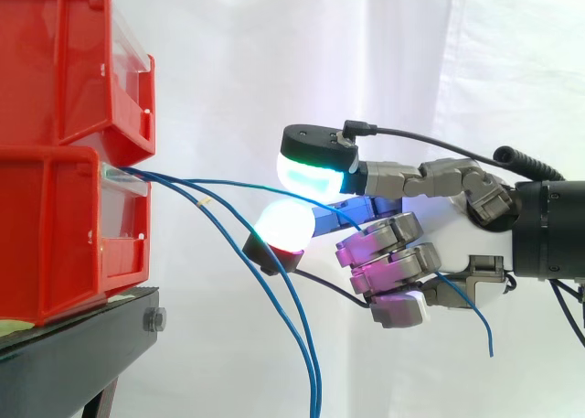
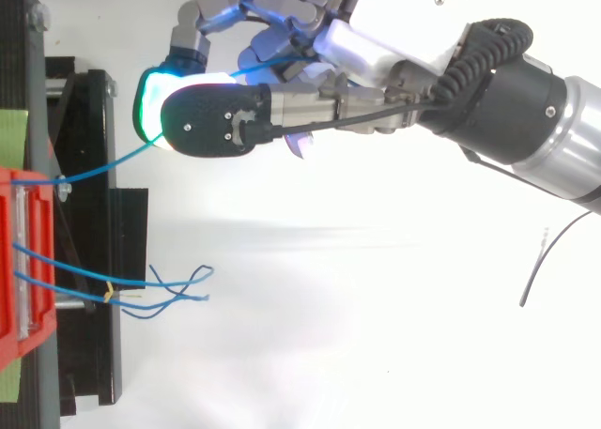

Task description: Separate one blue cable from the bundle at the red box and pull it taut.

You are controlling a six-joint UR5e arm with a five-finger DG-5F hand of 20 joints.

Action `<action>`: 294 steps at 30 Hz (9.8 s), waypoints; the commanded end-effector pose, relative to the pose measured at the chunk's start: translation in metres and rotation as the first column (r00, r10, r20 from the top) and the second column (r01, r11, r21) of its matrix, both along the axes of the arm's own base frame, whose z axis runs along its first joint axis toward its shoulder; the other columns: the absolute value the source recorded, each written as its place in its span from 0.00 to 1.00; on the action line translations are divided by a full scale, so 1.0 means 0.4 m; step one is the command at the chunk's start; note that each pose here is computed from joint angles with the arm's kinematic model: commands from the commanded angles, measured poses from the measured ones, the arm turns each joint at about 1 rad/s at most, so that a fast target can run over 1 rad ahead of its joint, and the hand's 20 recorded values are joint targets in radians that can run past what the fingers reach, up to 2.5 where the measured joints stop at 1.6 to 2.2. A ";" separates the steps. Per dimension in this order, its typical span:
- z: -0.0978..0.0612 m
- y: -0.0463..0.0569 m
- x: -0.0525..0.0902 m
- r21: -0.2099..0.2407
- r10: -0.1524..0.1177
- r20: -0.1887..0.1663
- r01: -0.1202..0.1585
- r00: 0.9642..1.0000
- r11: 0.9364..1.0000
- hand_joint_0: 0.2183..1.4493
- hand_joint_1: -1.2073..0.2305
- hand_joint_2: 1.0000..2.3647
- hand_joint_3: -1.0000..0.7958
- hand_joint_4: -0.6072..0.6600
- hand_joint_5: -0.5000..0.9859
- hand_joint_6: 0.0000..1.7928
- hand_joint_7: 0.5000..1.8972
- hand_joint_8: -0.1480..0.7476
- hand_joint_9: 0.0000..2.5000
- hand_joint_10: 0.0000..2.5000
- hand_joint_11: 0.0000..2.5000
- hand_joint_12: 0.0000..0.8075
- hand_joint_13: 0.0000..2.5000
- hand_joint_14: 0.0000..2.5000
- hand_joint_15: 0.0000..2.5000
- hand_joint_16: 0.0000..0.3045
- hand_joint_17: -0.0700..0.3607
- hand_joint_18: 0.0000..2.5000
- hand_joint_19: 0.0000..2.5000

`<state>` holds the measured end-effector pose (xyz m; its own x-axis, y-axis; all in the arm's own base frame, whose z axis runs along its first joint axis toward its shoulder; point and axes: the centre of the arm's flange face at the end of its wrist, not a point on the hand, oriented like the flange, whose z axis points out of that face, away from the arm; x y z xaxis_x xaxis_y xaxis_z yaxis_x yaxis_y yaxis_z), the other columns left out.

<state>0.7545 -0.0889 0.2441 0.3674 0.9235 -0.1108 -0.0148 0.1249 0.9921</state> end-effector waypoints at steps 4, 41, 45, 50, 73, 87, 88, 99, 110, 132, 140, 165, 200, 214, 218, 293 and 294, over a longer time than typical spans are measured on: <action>0.004 -0.002 0.002 0.000 0.001 0.007 -0.001 1.000 1.000 0.32 0.39 0.01 0.43 0.64 0.20 0.48 0.35 0.79 0.39 1.00 1.00 0.73 0.59 1.00 0.69 0.20 0.48 0.76 0.34; 0.004 0.071 0.009 0.104 0.133 0.015 -0.134 0.991 0.986 0.27 0.40 0.01 0.43 0.59 0.22 0.49 0.43 0.67 0.37 1.00 1.00 0.65 0.50 1.00 0.69 0.20 0.48 0.68 0.33; 0.005 0.075 0.009 0.100 0.137 0.010 -0.138 0.990 0.985 0.24 0.46 0.00 0.29 0.60 0.21 0.49 0.44 0.71 0.37 1.00 1.00 0.66 0.50 1.00 0.70 0.18 0.45 0.67 0.36; 0.004 0.074 0.009 0.087 0.137 0.004 -0.137 0.991 0.987 0.23 0.45 0.00 0.28 0.60 0.21 0.49 0.43 0.70 0.37 1.00 1.00 0.67 0.50 1.00 0.69 0.19 0.46 0.68 0.35; 0.006 0.073 0.011 0.063 0.141 0.008 -0.141 0.990 0.988 0.30 0.36 0.01 0.35 0.56 0.22 0.49 0.46 0.65 0.38 1.00 1.00 0.65 0.51 1.00 0.70 0.16 0.42 0.70 0.45; 0.008 0.073 0.012 0.047 0.139 0.003 -0.139 0.990 0.989 0.31 0.42 0.01 0.35 0.57 0.23 0.49 0.48 0.60 0.37 1.00 1.00 0.62 0.50 1.00 0.67 0.15 0.41 0.70 0.46; 0.006 0.076 0.012 0.047 0.140 0.002 -0.140 0.990 0.989 0.31 0.42 0.01 0.36 0.57 0.23 0.49 0.48 0.60 0.37 1.00 1.00 0.62 0.50 1.00 0.68 0.15 0.41 0.70 0.46; 0.008 0.076 0.012 0.047 0.140 0.003 -0.140 0.990 0.989 0.30 0.34 0.02 0.51 0.54 0.24 0.49 0.48 0.54 0.34 1.00 1.00 0.63 0.49 1.00 0.71 0.17 0.43 0.71 0.48; 0.008 0.076 0.013 0.047 0.142 0.003 -0.142 0.990 0.989 0.30 0.48 0.01 0.33 0.59 0.24 0.49 0.45 0.58 0.31 1.00 1.00 0.61 0.47 1.00 0.69 0.15 0.41 0.68 0.50; 0.010 0.077 0.014 0.036 0.141 0.005 -0.141 0.990 0.989 0.30 0.32 0.02 0.56 0.52 0.25 0.49 0.50 0.47 0.27 1.00 1.00 0.60 0.46 1.00 0.67 0.18 0.45 0.68 0.50; 0.009 0.074 0.013 0.034 0.143 0.001 -0.143 0.990 0.989 0.28 0.45 0.00 0.28 0.60 0.24 0.48 0.47 0.57 0.27 1.00 1.00 0.60 0.44 1.00 0.69 0.15 0.40 0.66 0.54; 0.009 0.077 0.014 0.030 0.144 0.004 -0.144 0.990 0.989 0.30 0.39 0.01 0.44 0.53 0.26 0.49 0.51 0.46 0.32 1.00 1.00 0.57 0.46 1.00 0.71 0.15 0.40 0.67 0.55; 0.009 0.081 0.015 0.030 0.147 0.007 -0.147 0.989 0.989 0.31 0.47 0.01 0.35 0.58 0.27 0.48 0.56 0.50 0.33 1.00 1.00 0.56 0.45 1.00 0.69 0.15 0.40 0.66 0.54; 0.013 0.087 0.018 0.018 0.148 0.012 -0.148 0.989 0.989 0.28 0.37 0.02 0.45 0.57 0.27 0.49 0.56 0.50 0.32 1.00 1.00 0.57 0.45 1.00 0.71 0.15 0.40 0.66 0.56; 0.014 0.087 0.019 0.016 0.149 0.016 -0.149 0.989 0.989 0.27 0.43 0.00 0.31 0.58 0.27 0.48 0.54 0.51 0.32 1.00 1.00 0.57 0.45 1.00 0.69 0.15 0.41 0.66 0.55; 0.016 0.034 -0.255 0.035 0.109 -0.213 -0.104 0.971 0.994 0.32 0.29 0.02 0.53 0.45 0.25 0.51 0.51 0.48 0.17 1.00 1.00 0.57 0.32 1.00 0.63 0.15 0.41 0.55 0.64; 0.016 0.032 -0.255 0.032 0.109 -0.212 -0.105 0.971 0.994 0.32 0.29 0.02 0.53 0.45 0.25 0.51 0.52 0.47 0.17 1.00 1.00 0.56 0.32 1.00 0.62 0.15 0.41 0.55 0.63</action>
